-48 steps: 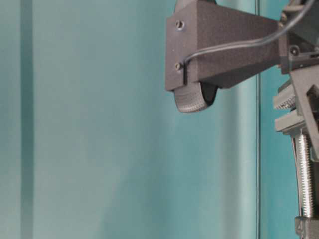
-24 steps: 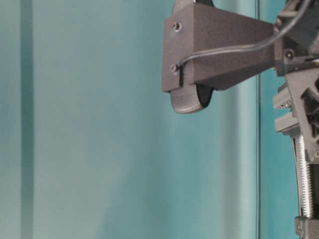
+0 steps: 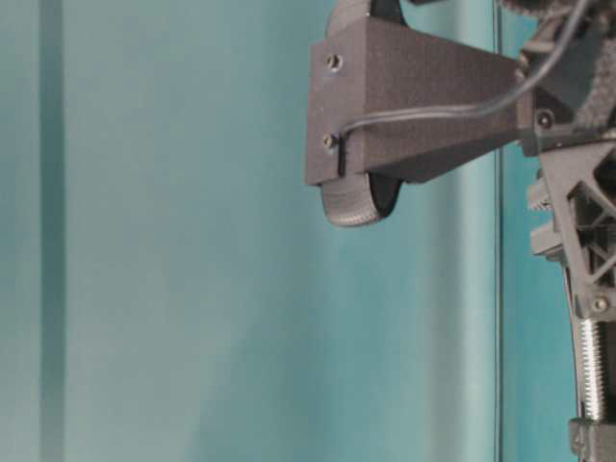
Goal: Insert the USB cable into the fixed female connector.
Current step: 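Push the USB plug forward into the female port with the right gripper, then open the right gripper and release the inserted plug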
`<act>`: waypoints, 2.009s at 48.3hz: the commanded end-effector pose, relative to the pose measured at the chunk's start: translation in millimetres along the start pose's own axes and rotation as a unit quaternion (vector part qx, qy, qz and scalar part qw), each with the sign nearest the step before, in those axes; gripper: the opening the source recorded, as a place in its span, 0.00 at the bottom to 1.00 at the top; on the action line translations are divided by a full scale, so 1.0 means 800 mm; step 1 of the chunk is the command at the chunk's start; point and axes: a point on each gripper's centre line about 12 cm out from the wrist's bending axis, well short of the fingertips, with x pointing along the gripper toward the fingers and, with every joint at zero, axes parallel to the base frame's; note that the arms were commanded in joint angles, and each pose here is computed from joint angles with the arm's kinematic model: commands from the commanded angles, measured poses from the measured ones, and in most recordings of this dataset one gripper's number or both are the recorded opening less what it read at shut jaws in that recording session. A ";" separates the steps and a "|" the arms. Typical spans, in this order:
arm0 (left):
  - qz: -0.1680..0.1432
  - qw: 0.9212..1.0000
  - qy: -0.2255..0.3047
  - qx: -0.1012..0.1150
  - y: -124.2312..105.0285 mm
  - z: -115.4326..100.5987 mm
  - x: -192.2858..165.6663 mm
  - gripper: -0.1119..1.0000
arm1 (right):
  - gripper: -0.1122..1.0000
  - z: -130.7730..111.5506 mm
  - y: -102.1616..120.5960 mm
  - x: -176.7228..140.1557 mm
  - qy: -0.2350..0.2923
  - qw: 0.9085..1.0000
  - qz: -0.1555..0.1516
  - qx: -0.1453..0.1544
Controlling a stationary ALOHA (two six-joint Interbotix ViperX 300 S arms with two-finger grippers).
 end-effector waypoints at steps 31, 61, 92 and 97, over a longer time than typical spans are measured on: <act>-0.002 1.000 0.000 0.000 -0.002 0.004 0.001 0.99 | 0.29 0.024 0.006 0.064 0.000 1.000 -0.022 0.016; -0.002 1.000 0.000 -0.003 -0.002 0.004 0.001 0.99 | 0.29 0.036 0.007 0.097 0.001 0.999 -0.039 0.029; -0.002 1.000 0.000 0.000 -0.002 0.004 0.001 0.99 | 0.29 0.042 0.004 0.116 -0.002 0.998 -0.058 0.033; -0.002 1.000 0.000 0.000 -0.002 0.004 0.001 0.99 | 0.29 0.041 0.004 0.116 -0.002 0.998 -0.057 0.033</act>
